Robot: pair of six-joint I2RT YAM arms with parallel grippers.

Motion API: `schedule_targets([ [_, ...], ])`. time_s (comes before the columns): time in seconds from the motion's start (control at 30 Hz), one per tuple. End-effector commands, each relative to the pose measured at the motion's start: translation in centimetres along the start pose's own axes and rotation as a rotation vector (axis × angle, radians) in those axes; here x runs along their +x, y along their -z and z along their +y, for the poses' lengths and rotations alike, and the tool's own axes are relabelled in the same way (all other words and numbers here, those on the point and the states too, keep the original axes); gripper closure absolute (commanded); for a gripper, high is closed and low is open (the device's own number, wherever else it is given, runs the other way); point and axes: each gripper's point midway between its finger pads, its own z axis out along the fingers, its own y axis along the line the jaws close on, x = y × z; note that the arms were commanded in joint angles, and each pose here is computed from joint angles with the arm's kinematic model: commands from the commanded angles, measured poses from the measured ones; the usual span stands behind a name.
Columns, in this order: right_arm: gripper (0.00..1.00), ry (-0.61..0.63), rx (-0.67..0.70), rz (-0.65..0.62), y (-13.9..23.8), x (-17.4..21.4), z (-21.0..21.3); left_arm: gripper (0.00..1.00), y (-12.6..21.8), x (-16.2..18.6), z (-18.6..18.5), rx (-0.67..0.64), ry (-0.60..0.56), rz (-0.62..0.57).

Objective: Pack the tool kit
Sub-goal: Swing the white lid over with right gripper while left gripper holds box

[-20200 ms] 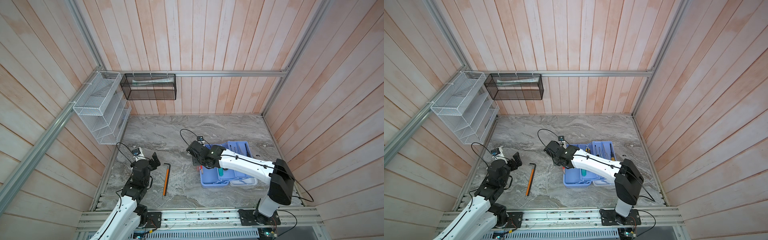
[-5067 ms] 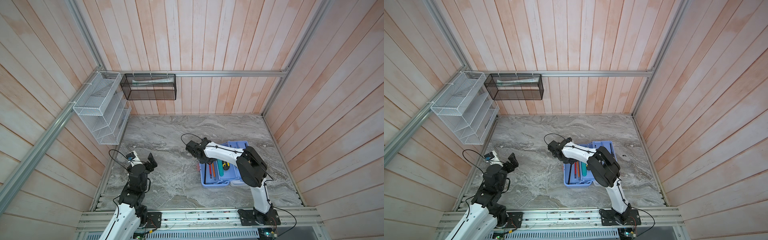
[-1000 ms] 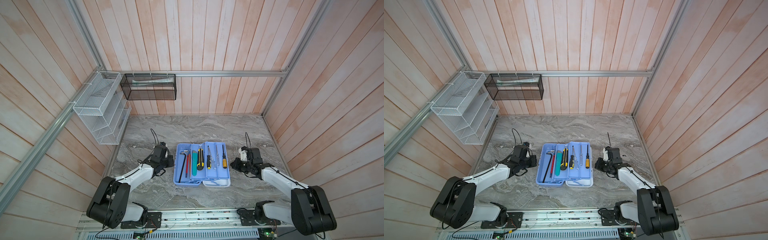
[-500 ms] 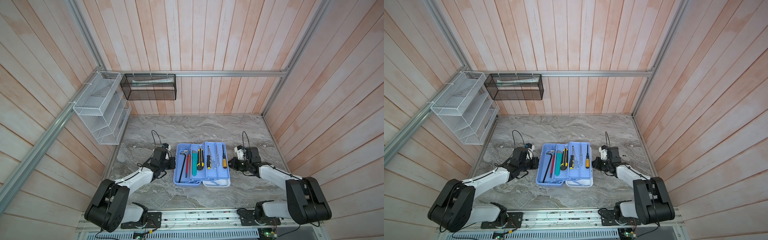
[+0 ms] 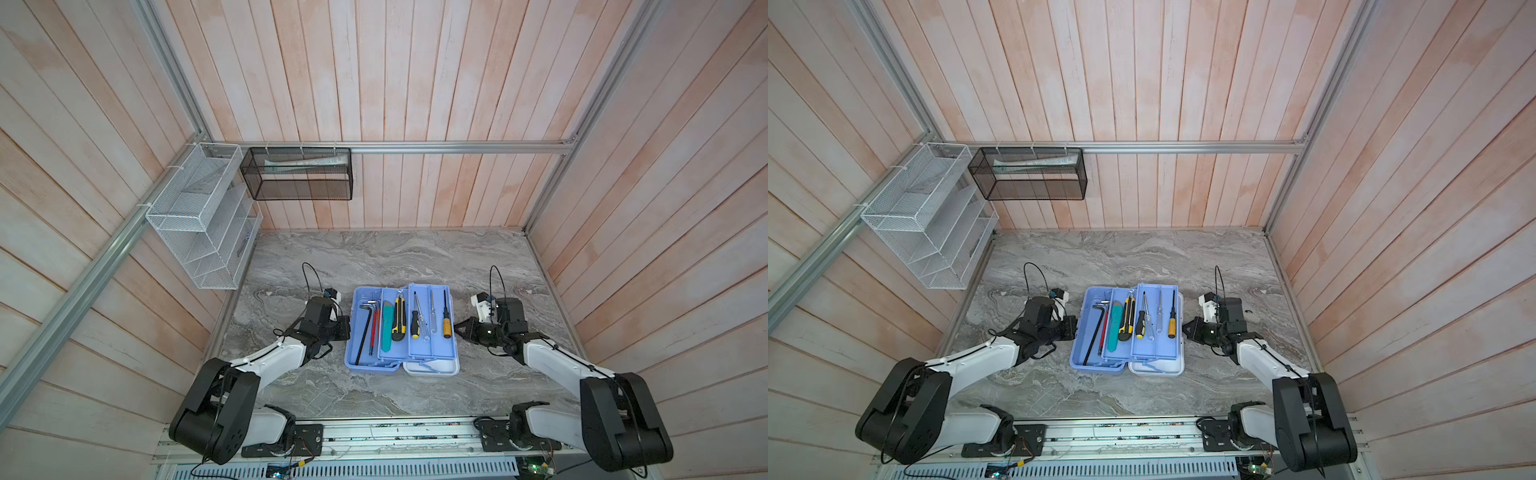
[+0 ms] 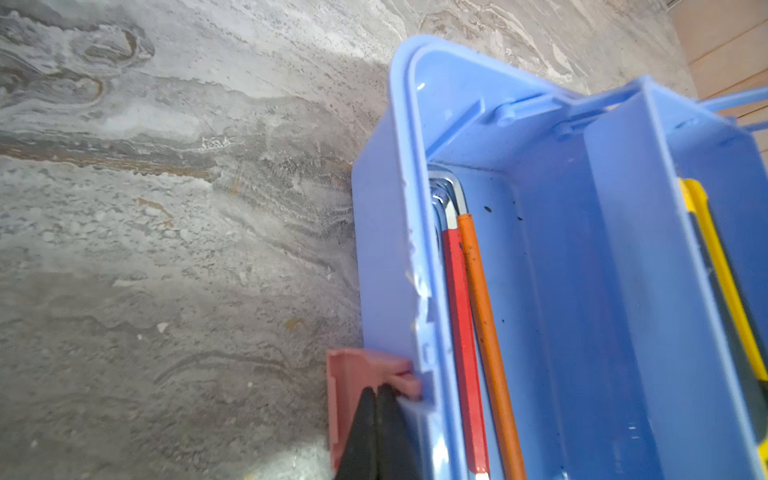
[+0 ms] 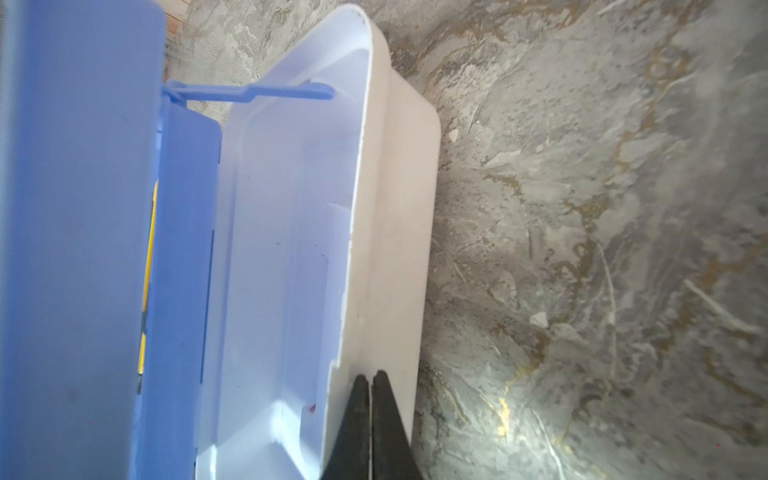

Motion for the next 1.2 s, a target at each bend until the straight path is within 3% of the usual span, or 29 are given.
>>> schedule_targets([
  [0.0, 1.0, 0.052, -0.169, 0.013, 1.1, -0.1, 4.2, 1.0, -0.3, -0.3, -2.4, 0.116, -0.036, -0.004],
  [0.63, 1.0, 0.082, -0.237, -0.082, 5.5, -2.2, 9.3, 1.0, -0.5, -0.2, -2.1, 0.106, -0.044, -0.004],
  [1.17, 1.0, 0.182, -0.269, 0.0, 3.8, -1.3, 14.6, 1.0, -0.4, 0.2, -1.1, 0.072, -0.019, 0.005],
])
